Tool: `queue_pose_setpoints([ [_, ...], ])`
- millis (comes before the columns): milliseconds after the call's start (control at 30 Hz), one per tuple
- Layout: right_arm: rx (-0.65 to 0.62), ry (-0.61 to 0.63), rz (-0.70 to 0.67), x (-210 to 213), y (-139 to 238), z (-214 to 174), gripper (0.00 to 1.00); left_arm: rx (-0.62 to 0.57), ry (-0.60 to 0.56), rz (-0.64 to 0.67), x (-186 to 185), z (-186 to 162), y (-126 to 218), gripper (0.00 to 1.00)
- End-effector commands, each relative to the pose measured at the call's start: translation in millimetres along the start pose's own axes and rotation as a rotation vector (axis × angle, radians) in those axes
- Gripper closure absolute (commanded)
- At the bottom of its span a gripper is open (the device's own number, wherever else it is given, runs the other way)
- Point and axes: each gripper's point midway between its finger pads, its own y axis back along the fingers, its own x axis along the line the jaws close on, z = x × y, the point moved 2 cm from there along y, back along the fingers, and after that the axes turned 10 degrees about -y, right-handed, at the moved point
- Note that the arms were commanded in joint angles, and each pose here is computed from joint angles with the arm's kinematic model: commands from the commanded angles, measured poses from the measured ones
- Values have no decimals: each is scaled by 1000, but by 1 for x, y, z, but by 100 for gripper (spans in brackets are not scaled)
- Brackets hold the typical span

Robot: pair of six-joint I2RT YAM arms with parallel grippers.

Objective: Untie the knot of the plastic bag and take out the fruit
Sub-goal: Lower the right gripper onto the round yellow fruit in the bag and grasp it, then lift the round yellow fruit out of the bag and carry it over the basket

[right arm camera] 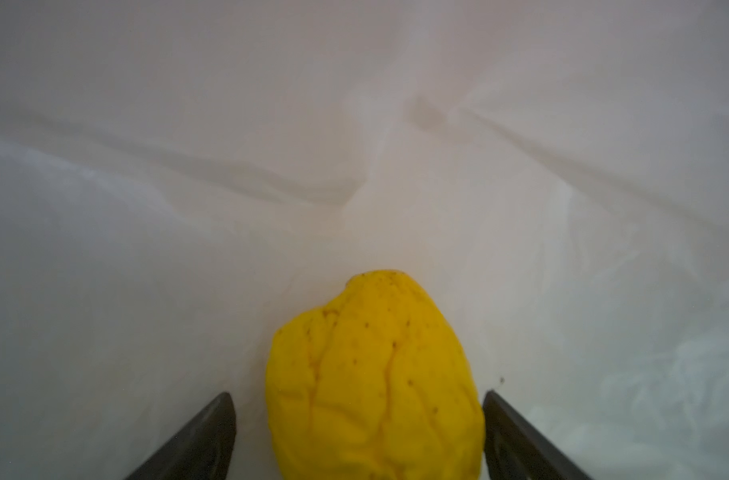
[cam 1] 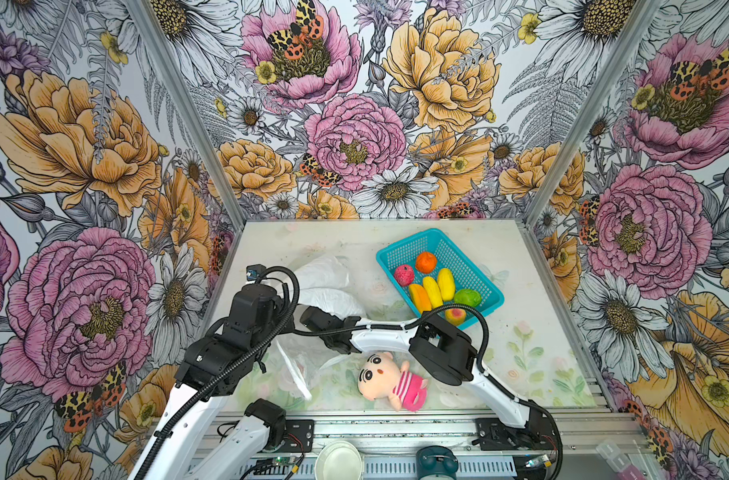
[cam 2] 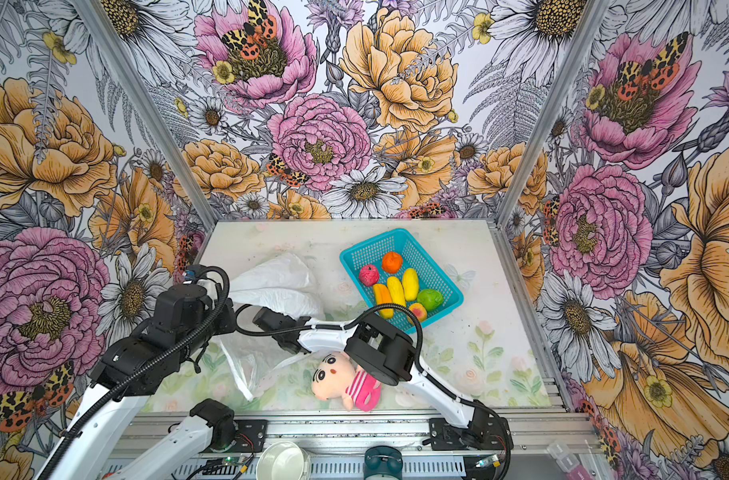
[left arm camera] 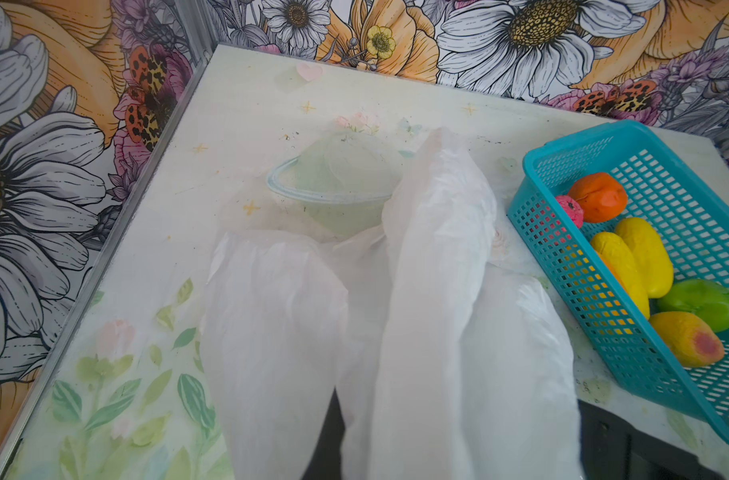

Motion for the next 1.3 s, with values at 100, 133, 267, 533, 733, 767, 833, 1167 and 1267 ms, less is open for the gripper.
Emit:
queue_pose_setpoints([
  [100,46,4,-48,-5,-23,-18,15,-36,-2,-24,-5,3,4,100],
  [133,47,6,-54,-7,-22,-18,15,-40,1,-21,-4,4,5,100],
  [267,64,-2,-39,-13,-19,-21,28,-43,15,-1,1,4,4,100],
  [533,74,-25,33,-15,-3,-14,56,-34,20,14,3,4,2,100],
  [733,58,-62,133,-17,25,5,75,-33,22,20,4,4,1,100],
  [767,51,-63,157,-16,31,6,77,-31,21,22,4,4,1,100],
  [833,27,-75,211,-14,41,11,79,-30,24,24,5,4,0,100],
  [1167,-190,-96,580,8,126,23,78,-25,27,44,8,3,-1,100],
  [1267,-235,-78,667,14,148,23,79,-25,33,54,10,3,-1,100],
])
